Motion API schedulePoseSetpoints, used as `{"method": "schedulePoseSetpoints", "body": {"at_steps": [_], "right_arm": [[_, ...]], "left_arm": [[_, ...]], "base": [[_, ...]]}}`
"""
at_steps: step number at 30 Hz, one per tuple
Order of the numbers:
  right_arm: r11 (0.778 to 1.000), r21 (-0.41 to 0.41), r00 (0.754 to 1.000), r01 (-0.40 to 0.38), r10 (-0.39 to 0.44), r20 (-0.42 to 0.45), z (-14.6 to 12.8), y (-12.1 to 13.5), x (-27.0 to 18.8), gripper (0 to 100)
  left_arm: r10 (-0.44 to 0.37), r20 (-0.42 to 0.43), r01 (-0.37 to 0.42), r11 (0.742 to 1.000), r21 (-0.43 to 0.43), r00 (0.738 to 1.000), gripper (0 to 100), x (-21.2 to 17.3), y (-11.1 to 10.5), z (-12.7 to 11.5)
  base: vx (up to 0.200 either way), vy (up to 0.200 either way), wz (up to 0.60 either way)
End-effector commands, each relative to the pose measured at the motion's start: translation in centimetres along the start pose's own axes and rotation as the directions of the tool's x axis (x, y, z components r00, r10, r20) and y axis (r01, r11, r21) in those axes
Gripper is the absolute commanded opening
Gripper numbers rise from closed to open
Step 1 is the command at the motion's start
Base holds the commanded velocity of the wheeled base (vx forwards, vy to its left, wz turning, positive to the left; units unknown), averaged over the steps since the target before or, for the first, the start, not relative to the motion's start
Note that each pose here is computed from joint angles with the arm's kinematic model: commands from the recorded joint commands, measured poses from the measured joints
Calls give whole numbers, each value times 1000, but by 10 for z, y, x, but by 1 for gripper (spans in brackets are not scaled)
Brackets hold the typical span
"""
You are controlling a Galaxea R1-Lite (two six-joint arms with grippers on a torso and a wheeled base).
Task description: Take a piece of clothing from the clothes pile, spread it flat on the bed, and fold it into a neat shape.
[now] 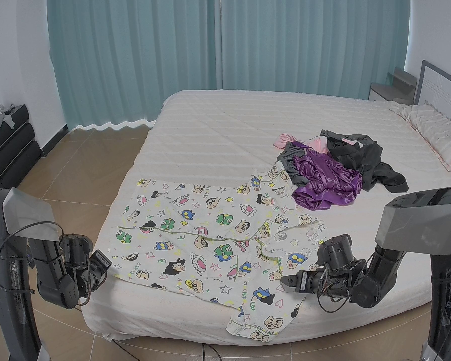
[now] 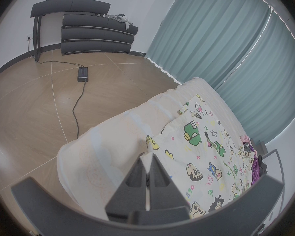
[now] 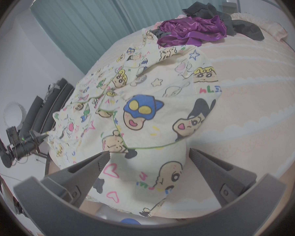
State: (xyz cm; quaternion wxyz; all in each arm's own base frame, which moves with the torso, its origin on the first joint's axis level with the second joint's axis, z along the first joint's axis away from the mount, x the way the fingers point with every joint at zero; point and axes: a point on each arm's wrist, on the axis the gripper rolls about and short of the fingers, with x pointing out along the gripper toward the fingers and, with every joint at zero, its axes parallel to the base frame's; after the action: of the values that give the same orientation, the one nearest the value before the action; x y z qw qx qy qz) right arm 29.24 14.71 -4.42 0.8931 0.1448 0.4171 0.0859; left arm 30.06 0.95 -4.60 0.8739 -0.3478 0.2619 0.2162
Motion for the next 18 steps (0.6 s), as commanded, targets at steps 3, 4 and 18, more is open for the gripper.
{"method": "schedulePoseSetpoints", "body": {"at_steps": [3, 4, 18], "right_arm": [[998, -61, 1000, 8, -10, -28, 3, 3, 3, 100], [997, -72, 999, 9, -11, -34, 4, 3, 3, 100], [1000, -29, 997, 3, -1, 72, 36, -4, 9, 0]], "left_arm": [[1, -2, -1, 1000, 1, 1000, 0, 0, 0, -1], [1, -2, -1, 1000, 1, 1000, 0, 0, 0, -1], [1, -31, 0, 1000, 22, 1000, 0, -5, 0, -9]], "base": [[0, 0, 0], [0, 0, 0], [0, 0, 0]]}}
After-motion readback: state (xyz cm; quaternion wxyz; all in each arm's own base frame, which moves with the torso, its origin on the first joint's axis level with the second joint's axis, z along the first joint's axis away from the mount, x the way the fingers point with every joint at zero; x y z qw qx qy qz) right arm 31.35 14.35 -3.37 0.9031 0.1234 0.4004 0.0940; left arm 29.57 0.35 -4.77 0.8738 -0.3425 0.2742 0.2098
